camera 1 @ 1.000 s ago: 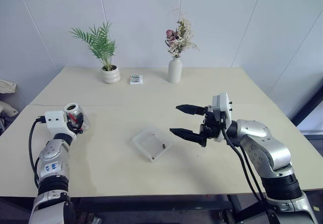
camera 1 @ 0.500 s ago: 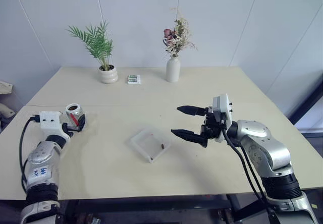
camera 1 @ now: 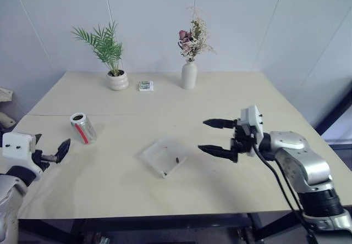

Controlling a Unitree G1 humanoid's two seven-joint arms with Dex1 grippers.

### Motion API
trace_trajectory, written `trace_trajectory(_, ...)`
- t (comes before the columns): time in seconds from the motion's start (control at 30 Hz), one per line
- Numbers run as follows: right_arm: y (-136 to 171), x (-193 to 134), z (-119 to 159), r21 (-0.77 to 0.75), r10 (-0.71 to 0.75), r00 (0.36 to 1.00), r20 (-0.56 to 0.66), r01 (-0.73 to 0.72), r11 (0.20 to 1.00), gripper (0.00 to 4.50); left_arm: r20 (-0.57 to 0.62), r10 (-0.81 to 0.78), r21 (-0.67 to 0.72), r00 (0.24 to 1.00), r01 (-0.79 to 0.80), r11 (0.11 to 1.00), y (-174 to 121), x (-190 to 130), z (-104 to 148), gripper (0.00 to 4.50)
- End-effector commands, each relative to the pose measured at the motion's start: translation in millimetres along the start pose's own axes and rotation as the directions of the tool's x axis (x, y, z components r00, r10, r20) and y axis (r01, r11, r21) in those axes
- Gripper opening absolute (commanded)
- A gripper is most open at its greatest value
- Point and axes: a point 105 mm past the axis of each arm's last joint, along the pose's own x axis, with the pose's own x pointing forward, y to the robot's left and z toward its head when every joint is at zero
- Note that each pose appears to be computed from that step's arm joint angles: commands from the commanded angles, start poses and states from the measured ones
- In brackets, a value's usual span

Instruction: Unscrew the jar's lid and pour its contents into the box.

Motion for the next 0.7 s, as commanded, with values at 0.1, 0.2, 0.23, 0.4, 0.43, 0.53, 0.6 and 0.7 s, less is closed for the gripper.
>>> trace_trajectory(0.1, 2, -32, -7, -0.111, -0.013, 0.996, -0.086, 0.003, 0.994, 4.5, 0.062, -0.435, 0.106, 0.898, 0.428, 0.898, -60, -9, 29, 4.48)
trace_trajectory(0.2, 4, -42, -7, -0.127, -0.026, 0.994, -0.104, 0.013, 0.992, 4.5, 0.013, -0.561, 0.203, 0.828, 0.547, 0.812, -74, -11, 29, 4.48)
trace_trajectory(0.23, 4, -45, -7, -0.128, -0.038, 0.993, -0.112, 0.023, 0.991, 4.5, 0.019, -0.588, 0.229, 0.809, 0.569, 0.79, -77, -11, 31, 4.48)
trace_trajectory(0.4, 7, -53, -4, -0.127, -0.055, 0.99, -0.128, 0.039, 0.991, 4.5, 0.037, -0.633, 0.26, 0.773, 0.604, 0.753, -73, -10, 40, 4.48)
trace_trajectory(0.43, 9, -53, -4, -0.128, -0.054, 0.99, -0.128, 0.037, 0.991, 4.5, 0.04, -0.629, 0.258, 0.777, 0.6, 0.757, -71, -8, 40, 4.48)
trace_trajectory(0.53, 12, -52, -1, -0.137, -0.055, 0.991, -0.126, 0.038, 0.99, 4.5, 0.038, -0.63, 0.26, 0.776, 0.601, 0.756, -68, -3, 41, 4.48)
trace_trajectory(0.6, 11, -53, -1, -0.137, -0.065, 0.99, -0.126, 0.047, 0.989, 4.5, 0.04, -0.626, 0.253, 0.779, 0.598, 0.76, -67, -1, 40, 4.48)
trace_trajectory(0.7, 11, -54, -1, -0.135, -0.071, 0.989, -0.129, 0.054, 0.989, 4.5, 0.051, -0.618, 0.231, 0.784, 0.593, 0.772, -69, -1, 39, 4.48)
